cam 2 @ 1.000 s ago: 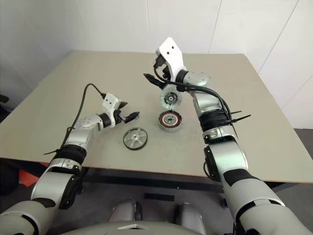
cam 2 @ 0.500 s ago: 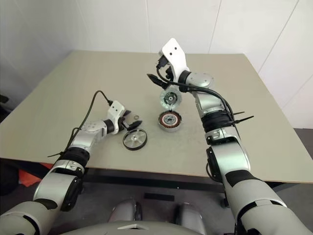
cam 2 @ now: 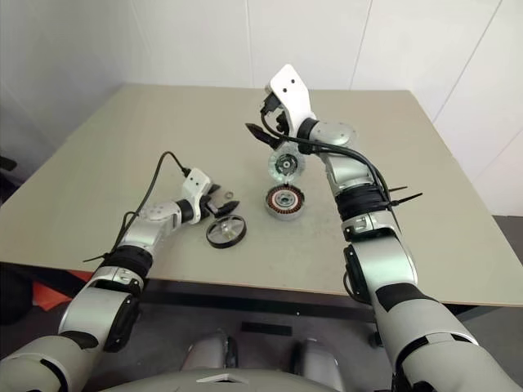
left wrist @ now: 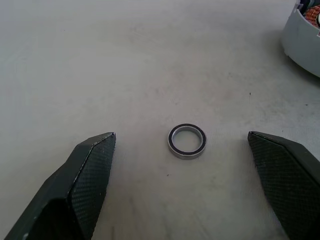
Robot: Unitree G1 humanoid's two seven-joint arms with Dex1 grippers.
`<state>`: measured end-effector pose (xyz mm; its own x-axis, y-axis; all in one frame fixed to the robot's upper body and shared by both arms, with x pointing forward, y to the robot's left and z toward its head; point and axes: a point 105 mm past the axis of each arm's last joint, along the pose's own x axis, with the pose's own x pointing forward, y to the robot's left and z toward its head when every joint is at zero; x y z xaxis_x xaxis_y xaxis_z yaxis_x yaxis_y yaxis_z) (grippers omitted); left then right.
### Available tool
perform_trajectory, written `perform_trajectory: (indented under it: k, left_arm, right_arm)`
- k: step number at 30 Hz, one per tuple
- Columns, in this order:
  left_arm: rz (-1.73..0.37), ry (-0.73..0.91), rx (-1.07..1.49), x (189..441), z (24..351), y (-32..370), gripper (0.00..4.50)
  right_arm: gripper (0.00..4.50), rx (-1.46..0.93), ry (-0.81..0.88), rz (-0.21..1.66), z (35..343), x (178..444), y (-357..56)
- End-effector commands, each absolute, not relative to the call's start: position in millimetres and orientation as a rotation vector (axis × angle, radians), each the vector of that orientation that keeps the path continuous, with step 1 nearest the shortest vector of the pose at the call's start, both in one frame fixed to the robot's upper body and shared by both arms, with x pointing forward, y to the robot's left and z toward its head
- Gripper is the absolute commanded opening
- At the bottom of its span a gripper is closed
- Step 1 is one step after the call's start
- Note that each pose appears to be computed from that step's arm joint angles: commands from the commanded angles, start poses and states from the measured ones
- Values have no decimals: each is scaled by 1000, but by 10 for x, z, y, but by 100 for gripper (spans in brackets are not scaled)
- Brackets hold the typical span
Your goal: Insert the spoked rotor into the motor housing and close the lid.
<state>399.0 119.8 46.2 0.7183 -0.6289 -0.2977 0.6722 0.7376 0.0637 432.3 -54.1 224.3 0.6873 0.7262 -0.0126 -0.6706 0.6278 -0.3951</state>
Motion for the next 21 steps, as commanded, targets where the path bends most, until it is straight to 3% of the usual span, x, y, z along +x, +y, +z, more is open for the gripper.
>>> perform_trajectory:
  k: [1,15,20,21]
  left_arm:
    - [-742,238,183,4050,569,1109,450]
    - [-750,269,181,4019,494,1146,450]
    - [-749,282,177,3982,443,1172,339]
    - [-745,285,178,3973,427,1189,339]
  right_arm:
    - [447,-399,-233,801,2479,4302,-501]
    - [447,-394,-238,768,2500,4333,-563]
    - [450,-393,-239,764,2504,4341,-567]
    - [450,-393,-239,763,2505,4343,-569]
